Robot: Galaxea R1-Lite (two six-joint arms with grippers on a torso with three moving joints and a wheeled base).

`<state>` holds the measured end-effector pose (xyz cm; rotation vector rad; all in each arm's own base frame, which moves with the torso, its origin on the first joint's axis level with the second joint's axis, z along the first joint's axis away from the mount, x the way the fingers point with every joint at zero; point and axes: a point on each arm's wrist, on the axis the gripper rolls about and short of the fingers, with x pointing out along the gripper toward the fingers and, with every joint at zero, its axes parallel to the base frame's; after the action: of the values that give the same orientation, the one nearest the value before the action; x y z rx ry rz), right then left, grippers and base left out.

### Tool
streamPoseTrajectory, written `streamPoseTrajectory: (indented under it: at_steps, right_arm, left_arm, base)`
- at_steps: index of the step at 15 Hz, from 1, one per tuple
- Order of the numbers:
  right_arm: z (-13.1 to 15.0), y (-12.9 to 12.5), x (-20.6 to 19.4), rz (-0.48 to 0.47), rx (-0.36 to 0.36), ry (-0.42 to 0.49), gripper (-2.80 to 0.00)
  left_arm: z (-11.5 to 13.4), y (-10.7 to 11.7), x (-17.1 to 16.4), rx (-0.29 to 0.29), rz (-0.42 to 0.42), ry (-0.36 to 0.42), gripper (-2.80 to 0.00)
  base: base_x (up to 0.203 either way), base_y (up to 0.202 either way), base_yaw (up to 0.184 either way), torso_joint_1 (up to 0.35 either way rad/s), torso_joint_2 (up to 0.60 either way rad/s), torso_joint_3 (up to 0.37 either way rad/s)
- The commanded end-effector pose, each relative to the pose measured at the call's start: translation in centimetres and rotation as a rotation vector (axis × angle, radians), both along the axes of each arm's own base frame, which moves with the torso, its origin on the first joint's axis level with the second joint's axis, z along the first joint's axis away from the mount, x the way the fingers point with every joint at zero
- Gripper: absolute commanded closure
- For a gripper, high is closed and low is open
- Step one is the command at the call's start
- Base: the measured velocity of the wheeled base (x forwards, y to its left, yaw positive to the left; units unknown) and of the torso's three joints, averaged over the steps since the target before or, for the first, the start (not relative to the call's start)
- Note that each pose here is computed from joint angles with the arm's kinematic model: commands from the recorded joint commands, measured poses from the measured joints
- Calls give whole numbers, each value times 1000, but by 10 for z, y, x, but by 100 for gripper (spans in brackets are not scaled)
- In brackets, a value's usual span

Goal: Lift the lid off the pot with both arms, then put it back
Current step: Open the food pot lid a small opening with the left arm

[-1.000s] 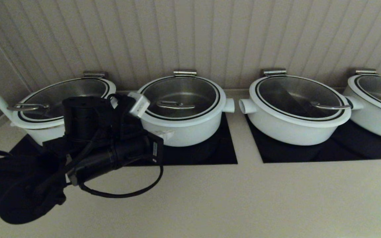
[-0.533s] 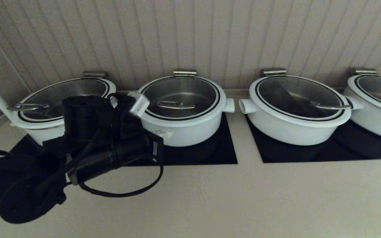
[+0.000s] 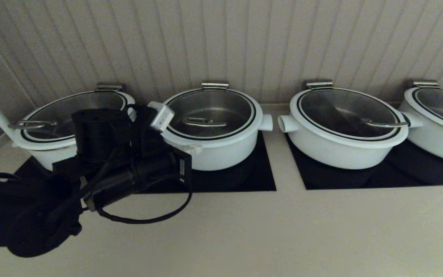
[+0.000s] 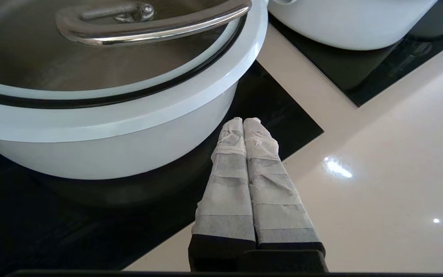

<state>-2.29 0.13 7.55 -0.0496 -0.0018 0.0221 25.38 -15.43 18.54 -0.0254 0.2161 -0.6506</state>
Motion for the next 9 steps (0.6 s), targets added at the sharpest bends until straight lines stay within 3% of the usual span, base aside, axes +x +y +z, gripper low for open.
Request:
streamPoseTrajectory:
  at_steps: [1,9]
  right_arm:
    - [0,0,0,1,-1,1,0]
    - [0,0,0,1,-1,1,0]
  left_arm:
    - [-3,-2,5,3,2,5,0]
    - [2,-2,6,-5,6,-11,0]
  base:
    - [0,0,0,0,0,0]
    - [0,0,0,0,0,0]
